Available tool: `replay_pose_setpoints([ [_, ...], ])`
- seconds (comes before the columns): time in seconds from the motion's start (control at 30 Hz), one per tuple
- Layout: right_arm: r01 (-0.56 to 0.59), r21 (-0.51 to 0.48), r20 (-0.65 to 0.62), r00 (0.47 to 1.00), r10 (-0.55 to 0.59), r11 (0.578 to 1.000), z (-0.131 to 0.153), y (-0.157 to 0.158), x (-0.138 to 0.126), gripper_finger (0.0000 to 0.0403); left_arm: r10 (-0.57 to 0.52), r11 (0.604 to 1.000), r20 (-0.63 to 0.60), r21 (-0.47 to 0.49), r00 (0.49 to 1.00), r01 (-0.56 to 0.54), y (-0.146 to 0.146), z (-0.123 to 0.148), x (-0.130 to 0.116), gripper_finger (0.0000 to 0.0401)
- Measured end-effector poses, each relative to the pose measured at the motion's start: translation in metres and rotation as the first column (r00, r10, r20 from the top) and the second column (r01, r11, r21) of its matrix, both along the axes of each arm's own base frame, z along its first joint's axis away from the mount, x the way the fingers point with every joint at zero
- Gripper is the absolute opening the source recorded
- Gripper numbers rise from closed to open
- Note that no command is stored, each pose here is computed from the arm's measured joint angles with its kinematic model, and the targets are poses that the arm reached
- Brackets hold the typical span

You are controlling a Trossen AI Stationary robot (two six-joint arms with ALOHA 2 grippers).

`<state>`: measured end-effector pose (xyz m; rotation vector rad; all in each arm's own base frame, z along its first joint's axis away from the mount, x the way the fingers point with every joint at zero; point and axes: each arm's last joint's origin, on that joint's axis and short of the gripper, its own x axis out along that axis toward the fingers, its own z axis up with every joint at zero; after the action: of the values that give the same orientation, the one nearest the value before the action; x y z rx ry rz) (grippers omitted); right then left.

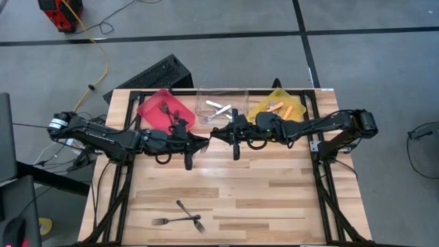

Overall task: Sort silverware by color (type)
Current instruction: Put the black fork into the pink bin

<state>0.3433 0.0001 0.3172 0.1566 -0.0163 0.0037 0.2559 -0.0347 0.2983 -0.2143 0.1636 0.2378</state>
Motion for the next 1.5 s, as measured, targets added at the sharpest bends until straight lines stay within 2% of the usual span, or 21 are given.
replay_pose_setpoints([
  [0.13,0.011,0.009,-0.013,1.000,-0.011,1.000,-0.001,-0.002,0.000,0.0020,-0.040,0.999,-0.042,-0.029,0.998,0.039,0.000,0.001,-0.008,0.0088],
  [0.23,0.012,0.011,-0.024,1.000,-0.012,1.000,-0.002,-0.002,0.000,0.0020,-0.034,0.997,-0.069,-0.076,0.997,0.028,0.001,0.002,-0.018,0.0124],
  [0.37,0.041,0.027,-0.032,0.999,-0.040,0.999,-0.003,-0.006,0.000,0.0020,-0.055,0.991,-0.065,-0.124,0.996,0.047,0.004,0.013,-0.039,0.0155],
  [0.6,0.176,0.037,-0.033,0.984,-0.175,0.984,-0.003,-0.025,-0.001,0.0020,-0.026,0.974,-0.026,-0.225,0.999,0.019,0.012,0.031,-0.084,0.0158],
  [0.9,0.264,0.078,-0.018,0.964,-0.264,0.961,-0.002,-0.040,0.000,0.0020,0.071,0.972,0.027,-0.227,0.997,-0.063,0.023,0.042,-0.126,0.0145],
  [1.1,0.261,0.075,-0.014,0.965,-0.260,0.962,0.005,-0.055,0.047,0.0020,0.105,0.972,0.044,-0.217,0.994,-0.093,0.026,0.045,-0.139,0.0144],
  [1.33,0.225,0.095,-0.165,0.964,-0.207,0.970,-0.001,-0.083,0.090,0.0020,0.087,0.972,0.073,-0.225,0.993,-0.069,0.028,0.048,-0.151,0.0144],
  [1.5,0.190,0.112,-0.166,0.971,-0.170,0.975,-0.005,-0.101,0.124,0.0020,0.089,0.969,0.084,-0.236,0.992,-0.068,0.030,0.048,-0.161,0.0144],
])
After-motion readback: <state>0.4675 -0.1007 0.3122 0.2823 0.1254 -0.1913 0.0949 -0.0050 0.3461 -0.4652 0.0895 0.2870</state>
